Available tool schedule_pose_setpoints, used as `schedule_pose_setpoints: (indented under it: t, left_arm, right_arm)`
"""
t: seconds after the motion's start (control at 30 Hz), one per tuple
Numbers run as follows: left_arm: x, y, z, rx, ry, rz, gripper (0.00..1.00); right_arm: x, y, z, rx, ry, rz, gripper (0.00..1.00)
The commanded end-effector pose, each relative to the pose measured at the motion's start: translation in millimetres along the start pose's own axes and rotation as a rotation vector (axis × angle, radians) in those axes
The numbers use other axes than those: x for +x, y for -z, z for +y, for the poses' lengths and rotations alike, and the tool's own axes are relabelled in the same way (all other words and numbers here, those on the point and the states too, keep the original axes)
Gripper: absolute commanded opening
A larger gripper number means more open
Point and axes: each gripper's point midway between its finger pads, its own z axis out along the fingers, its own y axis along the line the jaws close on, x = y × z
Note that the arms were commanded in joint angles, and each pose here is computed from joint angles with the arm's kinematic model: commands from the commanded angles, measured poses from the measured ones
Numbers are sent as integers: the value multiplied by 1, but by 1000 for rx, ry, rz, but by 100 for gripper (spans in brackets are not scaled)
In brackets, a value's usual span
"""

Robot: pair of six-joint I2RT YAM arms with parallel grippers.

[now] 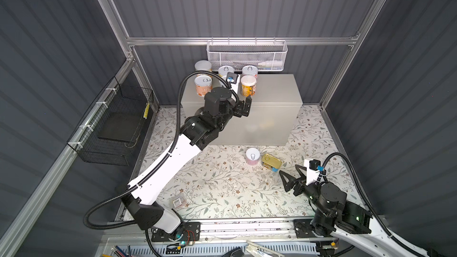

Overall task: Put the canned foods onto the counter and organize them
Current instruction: 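Release the can on the cabinet top and lower the left gripper back toward the table, then lower the open right gripper over the gold tin beside the pink can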

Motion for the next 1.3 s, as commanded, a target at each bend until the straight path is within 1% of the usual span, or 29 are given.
schedule_pose_setpoints:
  t: [0.0, 0.13, 0.23, 0.37, 0.43, 0.53, 0.6, 0.73, 0.83, 0.93, 1.07, 1.13, 1.27]
  left_arm:
    - [16, 35, 26, -76, 20, 58, 100]
    - [37, 74, 42, -80, 90, 62, 100]
    - [56, 93, 49, -75, 117, 94, 100]
    - [96, 101, 44, -28, 123, 180, 100]
    - [116, 102, 39, -2, 124, 224, 100]
    - [147, 100, 35, 11, 138, 293, 100]
    - [167, 97, 30, 26, 149, 336, 100]
    - [199, 88, 22, 31, 188, 406, 100]
    - [221, 81, 15, 50, 207, 437, 100]
    - [238, 72, 6, 80, 227, 447, 100]
    - [259, 60, 4, 73, 249, 418, 100]
    - [269, 55, 6, 61, 240, 397, 100]
    - [284, 45, 3, 74, 192, 366, 100]
  right_arm:
    - [1, 3, -12, 74, -38, 34, 99]
    - [3, 0, -7, 71, -41, 80, 99]
    - [3, 0, -4, 84, -15, 136, 99]
    - [1, 2, 8, 65, 53, 255, 99]
    - [1, 3, 11, 82, 78, 319, 99]
    - [7, -1, 8, 128, 109, 389, 99]
    - [12, -3, 6, 144, 104, 424, 99]
    - [17, -4, 9, 112, 71, 458, 99]
    - [21, -4, 6, 106, 44, 491, 99]
    - [28, -7, 1, 108, 8, 526, 99]
    - [34, -23, -7, 150, -18, 502, 99]
    - [37, -32, -11, 162, -11, 502, 99]
    - [45, -44, -32, 253, 31, 566, 99]
